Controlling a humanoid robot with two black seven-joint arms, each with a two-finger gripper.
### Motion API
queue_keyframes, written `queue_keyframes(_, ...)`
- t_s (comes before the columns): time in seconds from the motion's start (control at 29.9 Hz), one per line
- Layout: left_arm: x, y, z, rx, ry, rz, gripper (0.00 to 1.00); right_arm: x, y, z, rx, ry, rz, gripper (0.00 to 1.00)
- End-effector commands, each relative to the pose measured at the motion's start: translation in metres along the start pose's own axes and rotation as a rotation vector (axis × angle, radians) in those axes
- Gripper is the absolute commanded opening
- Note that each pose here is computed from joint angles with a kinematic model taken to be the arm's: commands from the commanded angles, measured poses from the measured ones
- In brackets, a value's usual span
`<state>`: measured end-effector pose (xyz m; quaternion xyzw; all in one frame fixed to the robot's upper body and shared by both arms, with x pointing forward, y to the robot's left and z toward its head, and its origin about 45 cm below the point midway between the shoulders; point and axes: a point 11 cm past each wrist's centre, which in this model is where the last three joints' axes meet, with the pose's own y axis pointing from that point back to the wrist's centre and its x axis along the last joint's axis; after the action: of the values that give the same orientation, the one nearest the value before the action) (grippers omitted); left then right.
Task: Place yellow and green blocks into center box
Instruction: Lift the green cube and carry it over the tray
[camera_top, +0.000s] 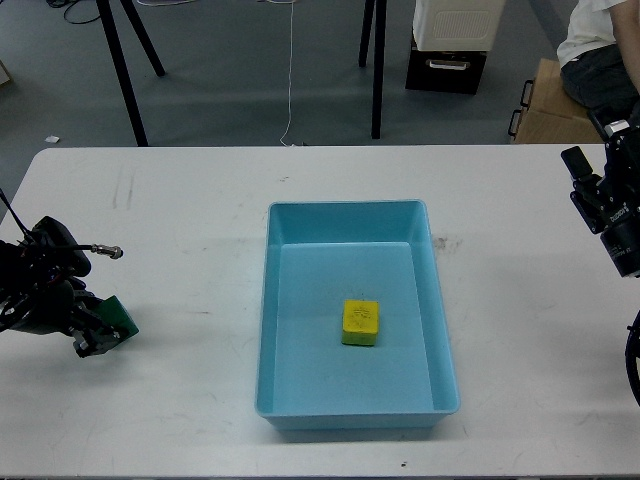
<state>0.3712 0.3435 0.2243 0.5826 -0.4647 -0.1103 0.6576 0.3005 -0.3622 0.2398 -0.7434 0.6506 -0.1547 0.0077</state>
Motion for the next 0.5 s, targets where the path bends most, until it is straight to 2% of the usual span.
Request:
queue_keyframes(0.0, 0.035, 0.019, 0.002, -0.005, -0.022, 0.066, 0.21, 0.008, 0.014, 0.009, -0.037, 0.005, 0.027, 0.98)
queue_keyframes(0.23, 0.13, 0.056, 0.038, -0.047, -0.22, 0.226, 0.21, 0.026, 0.031, 0.021, -0.088, 0.041, 0.115, 0.98)
queue_keyframes(0.37, 0.183, 0.05, 0.081, -0.126, -0.34, 0.292, 0.21, 0.036, 0.037, 0.031, -0.123, 0.063, 0.161, 0.98)
queue_keyframes(0.47, 0.201, 0.035, 0.113, -0.194, -0.396, 0.303, 0.21, 0.041, 0.042, 0.037, -0.146, 0.075, 0.173, 0.98)
